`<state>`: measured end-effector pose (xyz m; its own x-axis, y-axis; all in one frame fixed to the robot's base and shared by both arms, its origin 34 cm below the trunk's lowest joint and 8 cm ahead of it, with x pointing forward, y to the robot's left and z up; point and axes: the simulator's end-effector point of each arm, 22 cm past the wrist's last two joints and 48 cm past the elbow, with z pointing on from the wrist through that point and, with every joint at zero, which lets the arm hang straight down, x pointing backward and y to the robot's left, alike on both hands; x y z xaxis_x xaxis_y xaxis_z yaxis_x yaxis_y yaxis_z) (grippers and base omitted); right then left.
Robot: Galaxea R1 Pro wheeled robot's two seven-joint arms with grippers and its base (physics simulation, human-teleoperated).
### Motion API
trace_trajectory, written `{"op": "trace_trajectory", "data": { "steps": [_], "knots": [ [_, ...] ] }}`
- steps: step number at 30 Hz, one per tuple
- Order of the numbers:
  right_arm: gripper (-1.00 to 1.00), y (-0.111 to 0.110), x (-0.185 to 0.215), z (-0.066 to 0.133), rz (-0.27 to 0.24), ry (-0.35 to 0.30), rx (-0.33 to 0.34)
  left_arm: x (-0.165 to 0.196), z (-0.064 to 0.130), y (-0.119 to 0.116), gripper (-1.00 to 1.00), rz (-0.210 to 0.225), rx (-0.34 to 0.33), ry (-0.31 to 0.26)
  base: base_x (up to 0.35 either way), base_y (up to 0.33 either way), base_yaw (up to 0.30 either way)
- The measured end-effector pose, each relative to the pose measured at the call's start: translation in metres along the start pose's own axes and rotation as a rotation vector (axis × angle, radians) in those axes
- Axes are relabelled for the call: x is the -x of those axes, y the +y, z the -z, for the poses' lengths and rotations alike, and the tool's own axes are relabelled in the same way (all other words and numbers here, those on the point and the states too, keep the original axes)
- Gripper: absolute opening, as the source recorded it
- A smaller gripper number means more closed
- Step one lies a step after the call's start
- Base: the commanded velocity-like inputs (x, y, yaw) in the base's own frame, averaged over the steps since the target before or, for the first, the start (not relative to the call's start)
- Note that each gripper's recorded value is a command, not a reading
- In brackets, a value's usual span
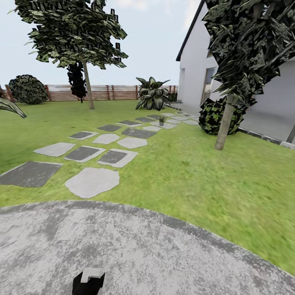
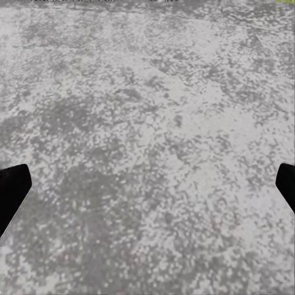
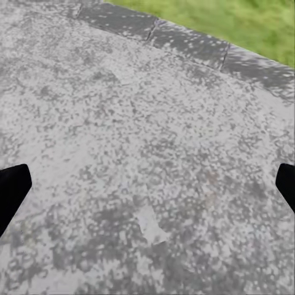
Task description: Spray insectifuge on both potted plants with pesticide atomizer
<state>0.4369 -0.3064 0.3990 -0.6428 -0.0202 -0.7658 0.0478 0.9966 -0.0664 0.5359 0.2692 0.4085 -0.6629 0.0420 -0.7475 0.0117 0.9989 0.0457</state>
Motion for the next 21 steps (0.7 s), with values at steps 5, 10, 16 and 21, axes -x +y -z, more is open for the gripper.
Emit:
{"op": "trace_trajectory", "data": {
  "steps": [5,10,16,21],
  "knots": [
    [1.0,0.0001,-0.0001,0.0,0.0,0.0,0.0,0.0,0.0,0.0002,1.0,0.001,0.0,0.0,0.337,-0.074,0.273],
    [1.0,0.0001,-0.0002,0.0,0.0,0.0,0.0,0.0,0.0,0.0,1.0,0.001,0.0,0.0,0.337,-0.074,0.274],
    [1.0,0.0001,-0.0002,0.0,0.0,0.0,0.0,-0.0002,0.0001,0.0002,1.0,0.001,0.001,0.0,0.337,-0.074,0.274],
    [1.0,0.0001,-0.0002,0.0,0.0,0.0,0.0,0.0,0.0,0.0003,1.0,0.001,0.001,0.0,0.337,-0.074,0.274]
  ]
}}
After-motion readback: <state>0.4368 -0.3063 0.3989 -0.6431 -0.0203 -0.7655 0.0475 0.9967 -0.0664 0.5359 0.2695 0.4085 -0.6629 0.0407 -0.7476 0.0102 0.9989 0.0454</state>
